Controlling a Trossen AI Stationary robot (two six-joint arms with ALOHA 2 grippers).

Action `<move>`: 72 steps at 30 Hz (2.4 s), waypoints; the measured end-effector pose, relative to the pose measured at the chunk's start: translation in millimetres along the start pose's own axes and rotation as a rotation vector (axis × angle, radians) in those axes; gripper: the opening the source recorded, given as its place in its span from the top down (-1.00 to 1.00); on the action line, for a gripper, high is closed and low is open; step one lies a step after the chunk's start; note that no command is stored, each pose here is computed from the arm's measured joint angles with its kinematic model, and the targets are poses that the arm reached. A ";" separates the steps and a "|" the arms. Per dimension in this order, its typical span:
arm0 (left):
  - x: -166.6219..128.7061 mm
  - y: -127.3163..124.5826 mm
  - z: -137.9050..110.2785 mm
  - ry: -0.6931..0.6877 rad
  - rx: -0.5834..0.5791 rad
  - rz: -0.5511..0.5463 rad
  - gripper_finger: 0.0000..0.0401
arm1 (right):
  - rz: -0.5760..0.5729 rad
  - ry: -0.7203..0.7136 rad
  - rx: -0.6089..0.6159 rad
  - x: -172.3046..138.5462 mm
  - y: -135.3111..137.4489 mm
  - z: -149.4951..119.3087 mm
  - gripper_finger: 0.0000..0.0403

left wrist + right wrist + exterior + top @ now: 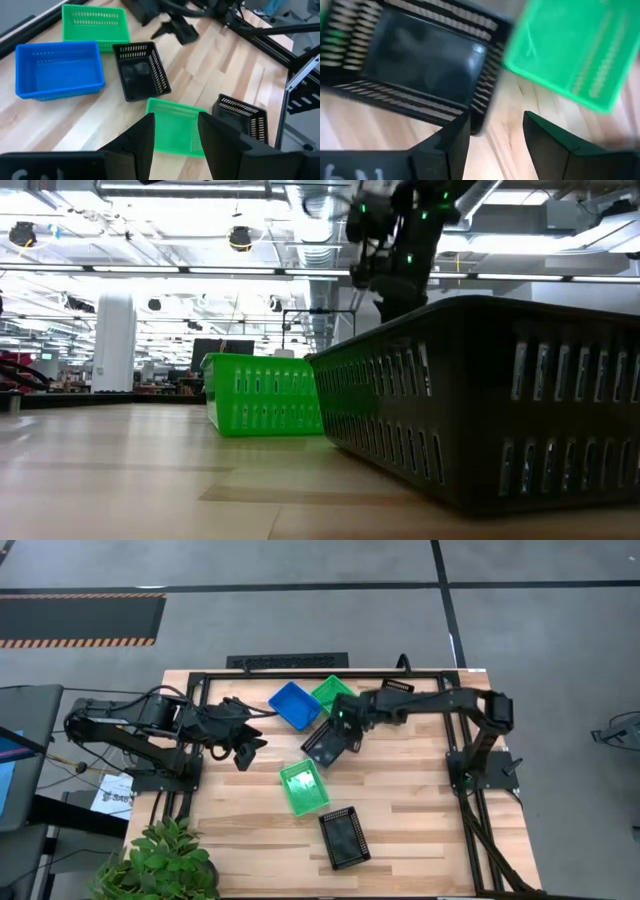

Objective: Stack baskets by color
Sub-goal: Stack the top black bin on the black bin

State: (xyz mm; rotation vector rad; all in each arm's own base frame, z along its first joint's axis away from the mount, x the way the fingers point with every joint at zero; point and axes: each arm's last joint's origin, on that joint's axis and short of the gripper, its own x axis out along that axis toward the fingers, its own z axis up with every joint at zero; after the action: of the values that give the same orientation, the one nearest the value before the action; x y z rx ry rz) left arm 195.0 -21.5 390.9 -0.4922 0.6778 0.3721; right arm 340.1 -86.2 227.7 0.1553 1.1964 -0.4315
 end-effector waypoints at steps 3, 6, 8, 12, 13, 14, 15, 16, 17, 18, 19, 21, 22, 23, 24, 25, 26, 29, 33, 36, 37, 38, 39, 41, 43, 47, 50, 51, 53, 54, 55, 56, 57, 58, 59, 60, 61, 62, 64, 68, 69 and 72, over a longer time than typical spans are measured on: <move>0.0 0.0 0.0 -0.001 0.023 0.001 0.31 | 0.041 0.036 0.100 15.6 -16.3 2.6 -0.02; -0.1 0.2 -0.1 0.000 0.032 0.002 0.31 | 0.089 0.058 0.127 24.2 -21.1 3.3 -0.02; 0.3 0.7 -0.9 0.009 0.036 0.008 0.31 | 0.112 0.066 0.131 28.5 -19.5 3.4 -0.02; 0.2 1.9 -2.3 0.023 0.040 0.020 0.31 | 0.114 0.056 0.111 37.0 -11.9 5.4 -0.02; 0.2 2.0 -2.3 0.023 0.041 0.020 0.31 | 0.113 0.058 0.110 38.8 -11.9 5.5 -0.02; -0.1 2.0 -2.1 0.020 0.042 0.019 0.31 | 0.106 0.056 0.108 41.0 -11.5 6.1 -0.02; 0.0 2.1 -2.2 0.021 0.043 0.020 0.31 | 0.102 0.051 0.111 43.4 -12.1 7.0 -0.02; 0.3 2.0 -2.2 0.022 0.043 0.021 0.31 | 0.096 0.057 0.115 47.2 -13.4 6.8 -0.02; 0.3 2.0 -2.2 0.022 0.043 0.021 0.31 | 0.088 0.064 0.116 51.5 -14.0 6.6 -0.02; 0.0 2.3 -2.4 0.022 0.044 0.023 0.31 | 0.082 0.073 0.119 54.8 -15.2 6.3 -0.02; 0.0 2.7 -2.7 0.025 0.045 0.027 0.31 | 0.080 0.080 0.121 56.6 -16.1 5.7 -0.01; 0.1 3.2 -3.4 0.033 0.056 0.033 0.31 | 0.077 0.084 0.126 56.9 -18.8 5.4 0.03; 0.0 3.2 -3.4 0.033 0.061 0.032 0.31 | 0.077 0.080 0.128 56.5 -20.0 5.9 0.07; 0.0 3.3 -3.6 0.035 0.066 0.033 0.31 | 0.078 0.078 0.129 56.4 -19.9 6.2 0.13; 0.1 3.4 -3.8 0.039 0.071 0.033 0.31 | 0.078 0.080 0.131 56.4 -19.9 6.0 0.21; 0.1 3.4 -3.8 0.039 0.071 0.033 0.31 | 0.078 0.086 0.133 56.3 -19.8 5.4 0.31; 0.1 3.3 -3.8 0.038 0.072 0.032 0.31 | 0.079 0.092 0.135 56.2 -19.7 4.8 0.42; 0.1 3.4 -3.8 0.039 0.082 0.032 0.31 | 0.096 0.123 0.134 55.9 -18.8 2.0 0.80; 0.1 3.4 -3.8 0.040 0.105 0.032 0.31 | 0.104 0.132 0.123 54.4 -13.1 0.9 0.90; 0.1 3.4 -3.9 0.041 0.129 0.031 0.31 | 0.145 0.160 0.131 47.7 -10.0 -2.2 0.86; 0.1 3.4 -3.9 0.041 0.139 0.031 0.31 | 0.156 0.164 0.127 44.8 -8.4 -2.9 0.88; 0.1 3.4 -3.9 0.041 0.148 0.031 0.31 | 0.167 0.165 0.127 41.2 -8.7 -3.4 0.91; 0.1 3.4 -3.9 0.042 0.158 0.031 0.31 | 0.184 0.167 0.124 36.3 -9.0 -4.3 0.94; 0.1 3.8 -4.1 0.044 0.171 0.034 0.31 | 0.226 0.153 0.125 23.8 -10.4 -4.5 0.95; 0.5 5.8 -3.8 0.051 0.177 0.045 0.31 | 0.269 0.135 0.131 9.1 -14.6 -5.4 0.93; -2.6 11.5 -2.0 0.040 0.206 0.068 0.31 | 0.307 0.078 0.123 -22.0 -34.3 -9.0 0.96; -3.9 15.2 0.8 0.019 0.223 0.091 0.31 | 0.285 0.061 0.143 -40.6 -58.3 -16.1 0.96; -3.9 16.5 1.7 0.014 0.226 0.097 0.31 | 0.276 0.059 0.147 -46.1 -67.2 -19.4 0.96; -3.4 18.9 3.4 0.009 0.226 0.113 0.31 | 0.241 0.072 0.147 -56.9 -86.1 -28.5 0.97; -3.1 20.1 4.2 0.007 0.221 0.119 0.31 | 0.211 0.079 0.146 -61.7 -95.1 -33.1 0.98; -2.9 21.3 5.1 0.004 0.215 0.126 0.31 | 0.175 0.086 0.145 -65.9 -104.8 -37.7 0.98; -2.6 22.5 5.9 0.002 0.209 0.132 0.31 | 0.139 0.096 0.145 -69.7 -114.4 -42.5 0.98; -2.4 23.8 6.8 0.000 0.204 0.138 0.31 | 0.106 0.103 0.144 -73.5 -123.9 -47.2 0.98; -2.0 25.1 7.8 -0.002 0.197 0.145 0.31 | 0.083 0.099 0.144 -76.9 -132.9 -50.9 0.98; -1.5 26.4 8.9 -0.005 0.190 0.151 0.31 | 0.067 0.087 0.143 -79.8 -142.0 -54.0 0.98; -1.2 27.8 10.0 -0.009 0.183 0.157 0.31 | 0.053 0.077 0.145 -82.1 -151.1 -57.1 0.98; -0.9 29.4 11.1 -0.012 0.175 0.164 0.31 | 0.041 0.069 0.144 -84.2 -159.2 -60.2 0.98; -0.6 31.1 12.2 -0.015 0.164 0.172 0.31 | 0.029 0.064 0.146 -85.8 -167.5 -63.6 0.99; -0.2 34.4 14.1 -0.022 0.125 0.187 0.31 | 0.015 0.077 0.150 -87.9 -181.0 -69.3 0.99; 0.4 39.7 17.3 -0.032 0.081 0.211 0.31 | -0.004 0.150 0.174 -86.8 -204.9 -79.4 0.99; 0.5 40.8 18.3 -0.037 0.076 0.215 0.31 | -0.016 0.158 0.180 -86.4 -209.5 -80.6 0.99; 0.9 45.6 21.1 -0.045 0.055 0.234 0.31 | -0.024 0.170 0.183 -83.9 -218.6 -82.7 0.99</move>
State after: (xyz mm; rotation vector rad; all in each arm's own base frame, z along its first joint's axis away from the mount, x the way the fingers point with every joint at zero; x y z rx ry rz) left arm 184.5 27.7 390.4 -0.3518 0.7020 0.5815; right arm 155.5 -236.3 298.6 0.3412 1.3256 -0.5572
